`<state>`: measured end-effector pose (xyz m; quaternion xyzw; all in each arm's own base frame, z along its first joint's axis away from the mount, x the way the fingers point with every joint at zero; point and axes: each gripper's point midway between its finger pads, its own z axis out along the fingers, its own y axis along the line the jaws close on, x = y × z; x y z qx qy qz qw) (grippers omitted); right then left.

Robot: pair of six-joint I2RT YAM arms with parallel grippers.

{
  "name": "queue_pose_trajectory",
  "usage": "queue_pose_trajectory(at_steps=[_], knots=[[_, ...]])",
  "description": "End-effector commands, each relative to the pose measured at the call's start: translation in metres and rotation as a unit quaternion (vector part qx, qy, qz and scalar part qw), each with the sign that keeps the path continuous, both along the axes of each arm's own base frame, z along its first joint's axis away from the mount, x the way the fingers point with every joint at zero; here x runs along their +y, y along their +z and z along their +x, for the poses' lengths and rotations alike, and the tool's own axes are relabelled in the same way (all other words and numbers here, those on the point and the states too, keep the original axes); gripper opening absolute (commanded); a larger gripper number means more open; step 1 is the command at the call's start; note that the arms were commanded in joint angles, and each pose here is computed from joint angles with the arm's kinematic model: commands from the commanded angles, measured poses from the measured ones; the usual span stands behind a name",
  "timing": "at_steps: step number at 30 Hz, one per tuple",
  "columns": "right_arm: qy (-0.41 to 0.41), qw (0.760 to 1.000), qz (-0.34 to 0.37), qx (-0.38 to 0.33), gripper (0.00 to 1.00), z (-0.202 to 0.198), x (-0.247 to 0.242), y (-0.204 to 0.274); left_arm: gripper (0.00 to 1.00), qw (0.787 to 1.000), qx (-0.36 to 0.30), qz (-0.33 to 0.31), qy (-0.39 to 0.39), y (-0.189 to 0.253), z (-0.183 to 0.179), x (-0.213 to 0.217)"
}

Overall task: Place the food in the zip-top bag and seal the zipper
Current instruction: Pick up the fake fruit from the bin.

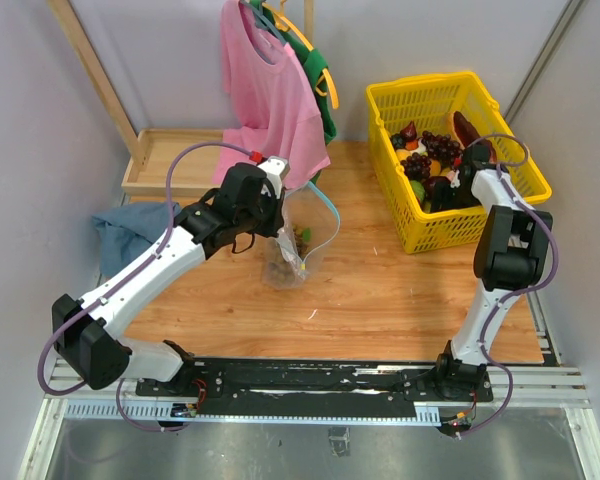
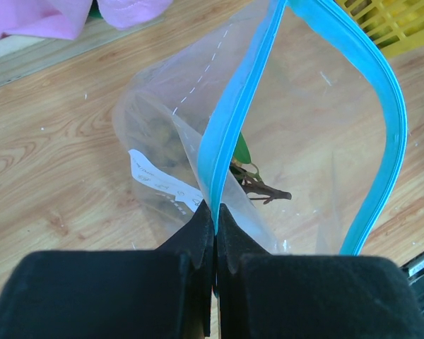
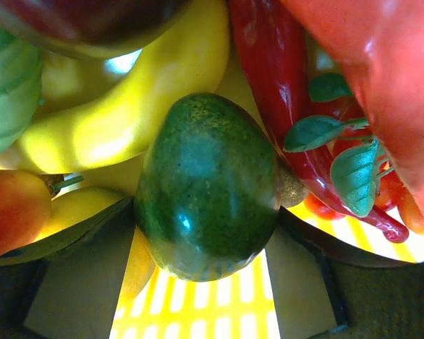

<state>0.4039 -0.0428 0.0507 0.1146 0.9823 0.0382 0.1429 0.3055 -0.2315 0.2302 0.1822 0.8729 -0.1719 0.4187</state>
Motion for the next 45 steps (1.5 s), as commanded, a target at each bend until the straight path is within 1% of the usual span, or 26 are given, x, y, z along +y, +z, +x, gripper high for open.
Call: queue_pose_trajectory(at_steps=[1, 6, 11, 13, 17, 22, 28, 34, 36, 38, 45], knots=[[0.006, 0.999, 0.038, 0.013, 0.67, -0.012, 0.012, -0.003, 0.0, 1.0, -0.013, -0.019, -0.004, 0.011, 0.001, -0.001], [0.012, 0.999, 0.031, -0.024, 0.52, -0.01, 0.012, 0.022, 0.0, 1.0, -0.012, -0.021, -0.004, 0.011, 0.001, -0.001], [0.013, 0.998, 0.026, -0.063, 0.39, -0.009, 0.013, 0.047, 0.0, 1.0, -0.012, -0.024, -0.004, 0.012, 0.001, -0.002], [0.013, 0.996, 0.02, -0.086, 0.37, -0.007, 0.013, 0.062, 0.0, 1.0, -0.011, -0.025, -0.003, 0.012, 0.001, -0.002], [0.018, 0.99, -0.004, -0.139, 0.36, -0.003, 0.014, 0.097, 0.0, 1.0, -0.01, -0.026, -0.002, 0.013, 0.001, -0.002], [0.013, 0.975, -0.042, -0.217, 0.32, -0.002, 0.014, 0.144, 0.0, 0.999, -0.008, -0.031, -0.004, 0.015, 0.001, -0.004], [0.033, 0.945, -0.062, -0.321, 0.32, -0.011, 0.031, 0.205, 0.0, 0.999, 0.002, -0.049, -0.007, 0.021, -0.001, -0.01], [0.068, 0.899, -0.053, -0.429, 0.3, -0.029, 0.066, 0.265, 0.0, 0.998, 0.022, -0.061, 0.007, 0.022, -0.004, -0.011], [0.086, 0.886, -0.047, -0.454, 0.29, -0.036, 0.081, 0.281, 0.0, 0.997, 0.029, -0.067, 0.01, 0.023, -0.005, -0.012], [0.104, 0.873, -0.036, -0.475, 0.29, -0.043, 0.097, 0.294, 0.0, 0.997, 0.037, -0.071, 0.011, 0.023, -0.006, -0.014], [0.2, 0.823, 0.044, -0.529, 0.28, -0.07, 0.188, 0.322, 0.0, 0.996, 0.051, -0.077, 0.017, 0.027, -0.007, -0.016]])
